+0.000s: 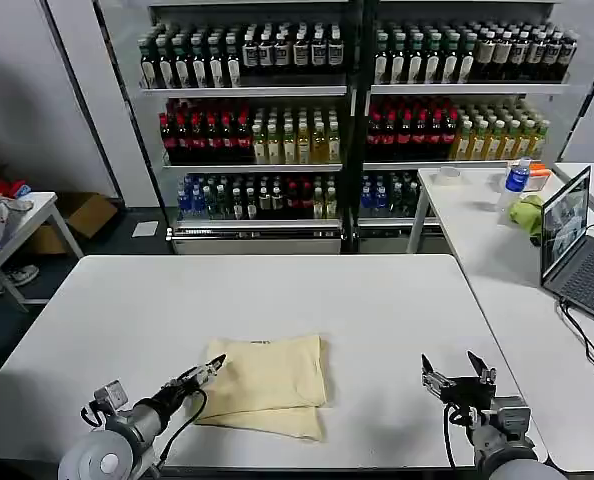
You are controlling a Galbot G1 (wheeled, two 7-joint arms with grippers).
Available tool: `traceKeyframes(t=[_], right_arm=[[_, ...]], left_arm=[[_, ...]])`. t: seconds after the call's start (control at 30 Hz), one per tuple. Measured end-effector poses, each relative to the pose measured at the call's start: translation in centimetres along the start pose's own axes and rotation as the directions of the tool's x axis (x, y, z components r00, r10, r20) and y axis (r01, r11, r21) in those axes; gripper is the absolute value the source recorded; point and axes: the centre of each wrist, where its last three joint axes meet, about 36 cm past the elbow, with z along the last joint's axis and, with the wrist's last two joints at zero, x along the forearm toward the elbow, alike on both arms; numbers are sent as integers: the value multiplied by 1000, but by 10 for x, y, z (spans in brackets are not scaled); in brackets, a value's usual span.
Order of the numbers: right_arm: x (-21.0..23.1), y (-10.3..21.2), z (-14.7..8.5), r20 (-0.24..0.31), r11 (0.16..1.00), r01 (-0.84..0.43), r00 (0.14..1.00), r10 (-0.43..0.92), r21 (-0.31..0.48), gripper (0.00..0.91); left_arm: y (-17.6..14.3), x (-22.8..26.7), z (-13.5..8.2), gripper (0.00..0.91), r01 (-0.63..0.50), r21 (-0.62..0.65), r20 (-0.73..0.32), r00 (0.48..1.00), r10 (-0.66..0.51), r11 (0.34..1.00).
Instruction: Fold and organize the clothes.
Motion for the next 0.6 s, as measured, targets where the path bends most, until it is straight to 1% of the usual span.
traceKeyframes(t=[0.17,0.23,0.27,0.3,0.33,0.37,0.4,0.43,0.5,0.6], right_arm=[[1,1,-1,2,1000,1,1000,-1,-3,907],[1,1,-2,1,1000,1,1000,-1,-3,907],[2,1,-2,1,1000,1,1000,-1,-3,907],[2,2,-2,1,1000,1,1000,-1,-3,907],[2,2,-2,1,1000,1,1000,-1,-4,907],[2,2,-1,0,1000,1,1000,-1,-4,907],[2,2,-1,0,1000,0,1000,0,-5,907],[2,2,-1,0,1000,1,1000,-1,-5,907],[3,2,-1,0,1000,0,1000,0,-6,907],[3,2,-2,0,1000,0,1000,0,-6,907]], left_arm=[[-2,-2,7,907,-11,17,-10,1000,11,1000],[-2,-3,9,867,-14,23,-13,1000,14,1000],[-3,-4,10,796,-15,28,-15,1000,16,1000],[-3,-5,11,685,-16,31,-17,1000,17,999],[-2,-5,12,615,-16,34,-18,1000,17,999],[-2,-6,13,413,-16,37,-19,1000,17,999],[-1,-7,13,191,-16,40,-20,1000,16,999],[-1,-8,13,111,-16,42,-21,1000,16,999],[0,-9,14,20,-16,50,-22,1000,17,999],[1,-10,15,10,-16,60,-25,1000,18,998]])
